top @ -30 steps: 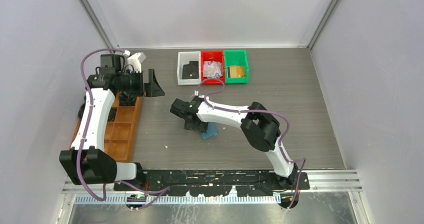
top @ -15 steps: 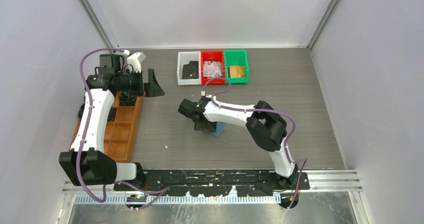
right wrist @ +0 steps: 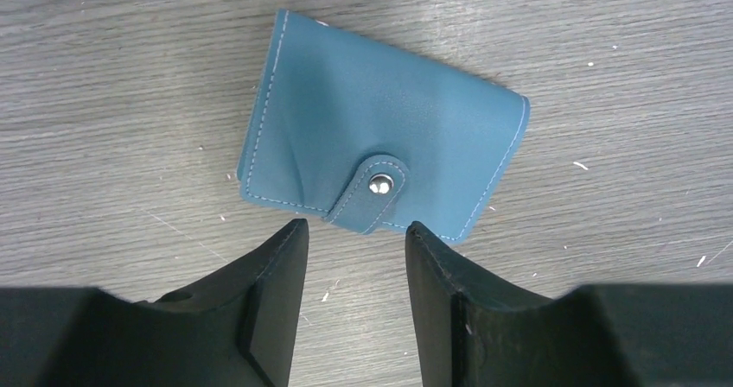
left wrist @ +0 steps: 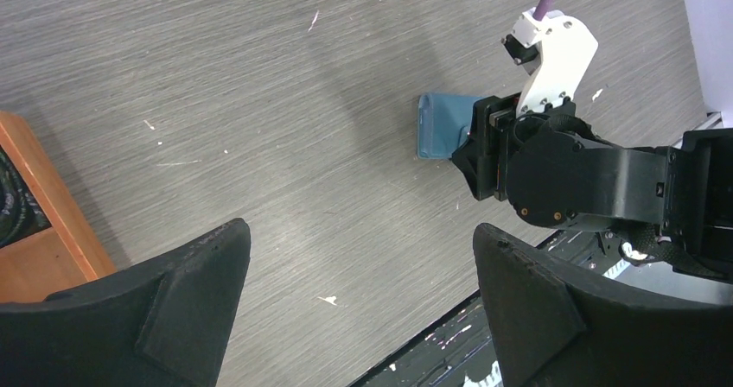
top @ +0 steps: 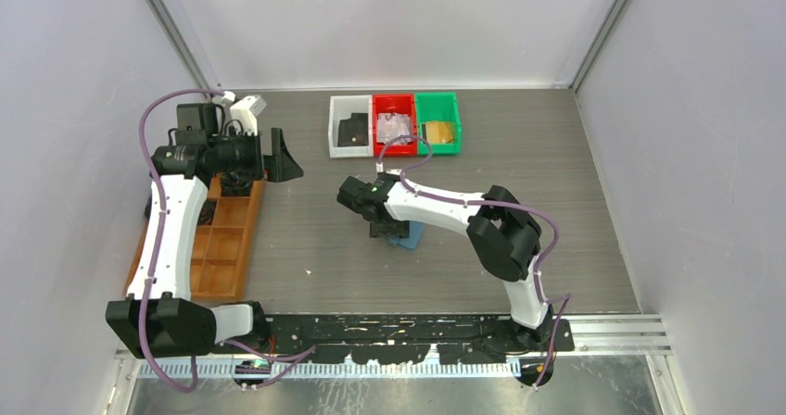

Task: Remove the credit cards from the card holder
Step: Open the card holder at the center of the board.

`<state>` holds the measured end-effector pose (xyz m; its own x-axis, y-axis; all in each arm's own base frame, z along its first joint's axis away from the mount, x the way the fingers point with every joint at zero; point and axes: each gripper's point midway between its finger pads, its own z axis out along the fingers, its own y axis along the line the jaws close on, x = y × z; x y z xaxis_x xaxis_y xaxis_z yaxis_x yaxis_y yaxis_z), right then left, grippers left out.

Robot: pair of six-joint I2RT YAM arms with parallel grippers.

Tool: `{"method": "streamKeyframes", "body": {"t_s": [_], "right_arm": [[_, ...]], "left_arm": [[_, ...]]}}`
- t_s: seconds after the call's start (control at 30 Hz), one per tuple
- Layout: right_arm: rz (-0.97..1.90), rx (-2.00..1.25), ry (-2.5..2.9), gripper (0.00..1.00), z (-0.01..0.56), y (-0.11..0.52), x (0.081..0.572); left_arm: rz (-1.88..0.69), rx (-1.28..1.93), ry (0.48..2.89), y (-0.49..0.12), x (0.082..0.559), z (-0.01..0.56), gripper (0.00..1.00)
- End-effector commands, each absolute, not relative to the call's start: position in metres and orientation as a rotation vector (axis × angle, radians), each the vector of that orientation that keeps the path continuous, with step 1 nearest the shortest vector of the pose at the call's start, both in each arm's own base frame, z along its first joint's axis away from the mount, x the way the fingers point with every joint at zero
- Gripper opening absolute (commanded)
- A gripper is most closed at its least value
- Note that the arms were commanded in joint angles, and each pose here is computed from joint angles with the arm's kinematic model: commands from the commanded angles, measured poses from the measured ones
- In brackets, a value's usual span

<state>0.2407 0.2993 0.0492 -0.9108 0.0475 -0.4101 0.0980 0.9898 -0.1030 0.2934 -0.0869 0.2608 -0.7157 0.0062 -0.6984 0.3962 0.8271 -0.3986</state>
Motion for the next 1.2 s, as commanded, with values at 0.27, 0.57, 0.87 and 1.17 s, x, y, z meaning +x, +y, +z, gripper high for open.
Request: {"method": "streamKeyframes", "body": {"t_s": [0.27,0.57,0.87,1.17], "right_arm": [[-0.11,0.187,2.711,0.48,0.047,0.295,0.258],[-0.062,0.212,2.741,0.47,0.035,0.307,0.252],[-0.124,0.252,2.742,0.3,0.018,0.293,0.245],[0.032,0.214,2.649,0.0,0.046,0.303,0.259]], "left_arm": [[-0.709,0.32,2.225,-0.091,0.295,0.273,1.0],[-0.707,0.322,2.222,-0.091,0.295,0.274,1.0],[-0.704,0.324,2.216,-0.091,0.297,0.275,1.0],[-0.807,0.275,2.245,-0.101,0.293,0.267,1.0]]}}
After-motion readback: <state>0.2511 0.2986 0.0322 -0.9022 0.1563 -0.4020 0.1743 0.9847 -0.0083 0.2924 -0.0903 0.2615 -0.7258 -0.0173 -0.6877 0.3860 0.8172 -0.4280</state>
